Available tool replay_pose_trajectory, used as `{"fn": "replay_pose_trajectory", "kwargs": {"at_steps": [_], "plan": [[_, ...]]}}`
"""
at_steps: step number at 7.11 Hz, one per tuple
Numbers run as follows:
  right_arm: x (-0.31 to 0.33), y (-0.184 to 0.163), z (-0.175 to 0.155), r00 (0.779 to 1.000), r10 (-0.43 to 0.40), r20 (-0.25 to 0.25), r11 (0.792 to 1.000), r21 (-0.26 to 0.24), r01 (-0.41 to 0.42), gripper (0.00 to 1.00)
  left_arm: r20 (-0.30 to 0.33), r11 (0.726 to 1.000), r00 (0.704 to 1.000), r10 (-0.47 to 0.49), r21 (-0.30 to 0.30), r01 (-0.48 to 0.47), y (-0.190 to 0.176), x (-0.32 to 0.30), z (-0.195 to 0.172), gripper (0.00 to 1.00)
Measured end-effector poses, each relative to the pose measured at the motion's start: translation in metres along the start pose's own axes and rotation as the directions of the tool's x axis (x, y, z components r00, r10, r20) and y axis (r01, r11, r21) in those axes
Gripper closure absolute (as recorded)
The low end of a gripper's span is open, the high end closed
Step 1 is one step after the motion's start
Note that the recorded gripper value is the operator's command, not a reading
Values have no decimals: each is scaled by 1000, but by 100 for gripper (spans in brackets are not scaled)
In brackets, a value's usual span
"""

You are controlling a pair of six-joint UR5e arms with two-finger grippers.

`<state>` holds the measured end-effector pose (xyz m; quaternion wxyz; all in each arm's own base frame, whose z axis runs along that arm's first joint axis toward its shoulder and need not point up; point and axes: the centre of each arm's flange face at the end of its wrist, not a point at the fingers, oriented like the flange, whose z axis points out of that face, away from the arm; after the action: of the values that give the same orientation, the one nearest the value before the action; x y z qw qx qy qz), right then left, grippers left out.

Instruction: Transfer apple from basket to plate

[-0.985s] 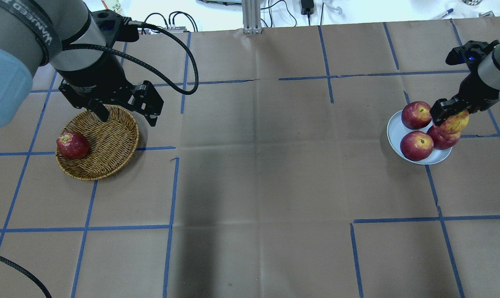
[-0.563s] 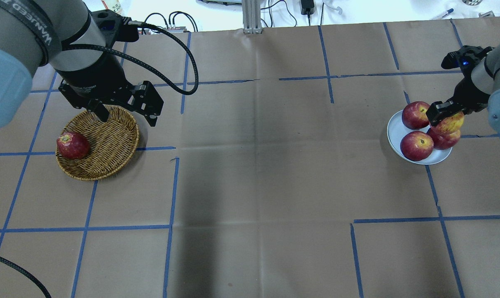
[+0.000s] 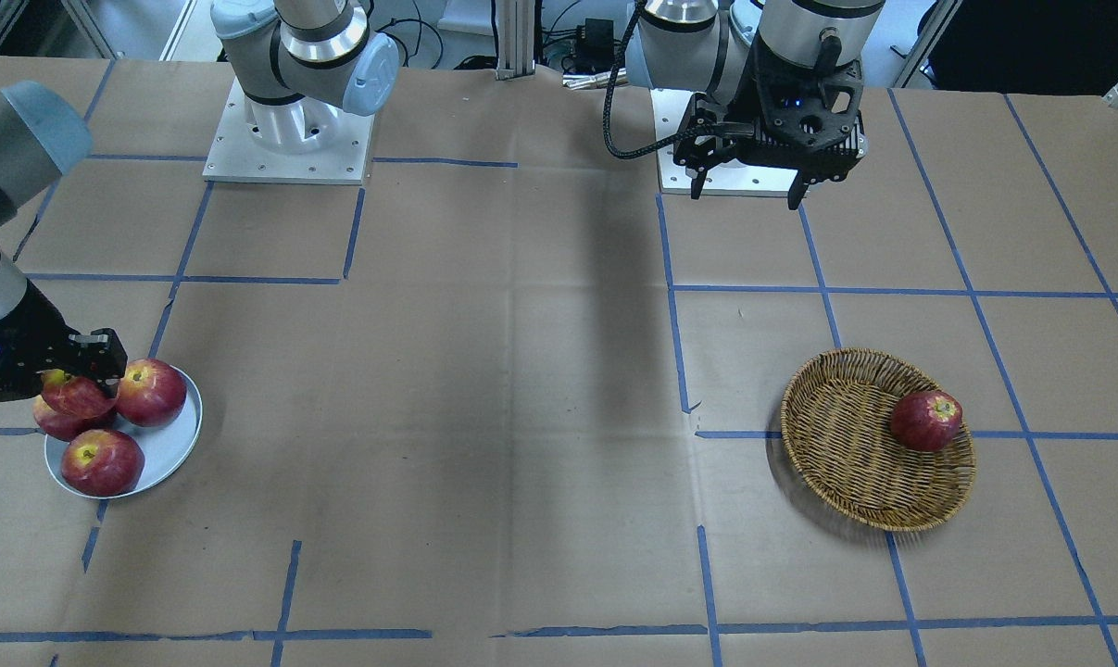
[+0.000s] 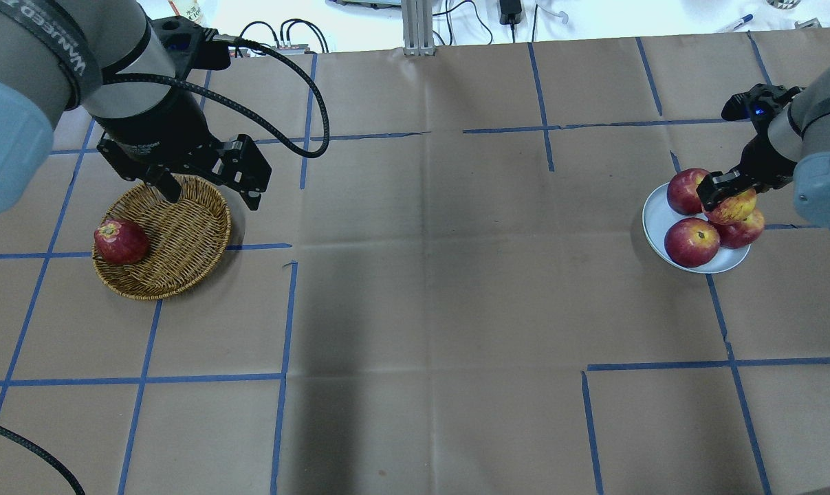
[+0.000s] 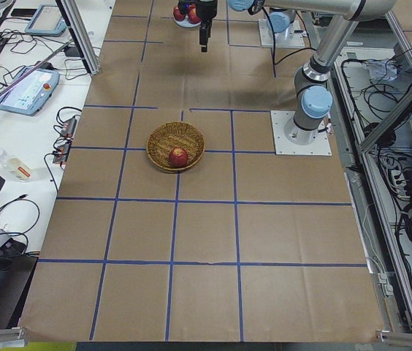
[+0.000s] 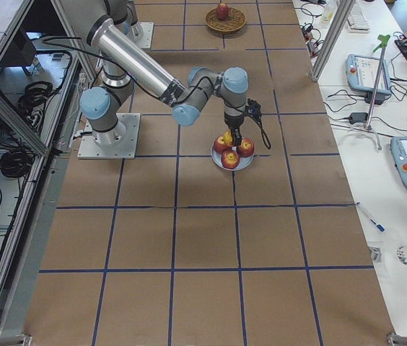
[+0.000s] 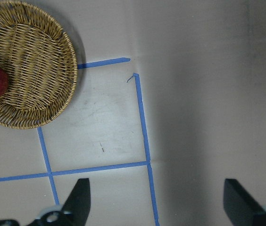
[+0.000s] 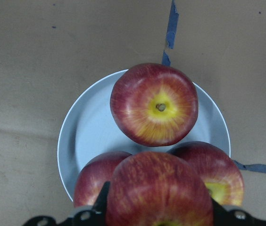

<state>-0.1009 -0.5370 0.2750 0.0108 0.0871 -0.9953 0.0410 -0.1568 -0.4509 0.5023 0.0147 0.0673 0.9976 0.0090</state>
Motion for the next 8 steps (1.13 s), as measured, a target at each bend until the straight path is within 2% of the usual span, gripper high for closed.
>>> {"fn": "replay_pose_trajectory", "kwargs": {"at_steps": [2,4,6,8], "plan": [[1,0,6,1000,-2,4,1000,-9,2,47,0,1000,1000,0,0,0,0,0,0,1],[1,-1,11,1000,-2,8,1000,-18,2,0,0,1000,1000,0,-1,0,0,0,0,1],[3,-1,11,1000,-2,2,1000,-20,2,0,0,1000,1000,0,-1,0,0,0,1,1],[5,-7,-4,1000,-1,-16,1000,1,2,0,0,1000,1000,0,-1,0,0,0,1,1]]}}
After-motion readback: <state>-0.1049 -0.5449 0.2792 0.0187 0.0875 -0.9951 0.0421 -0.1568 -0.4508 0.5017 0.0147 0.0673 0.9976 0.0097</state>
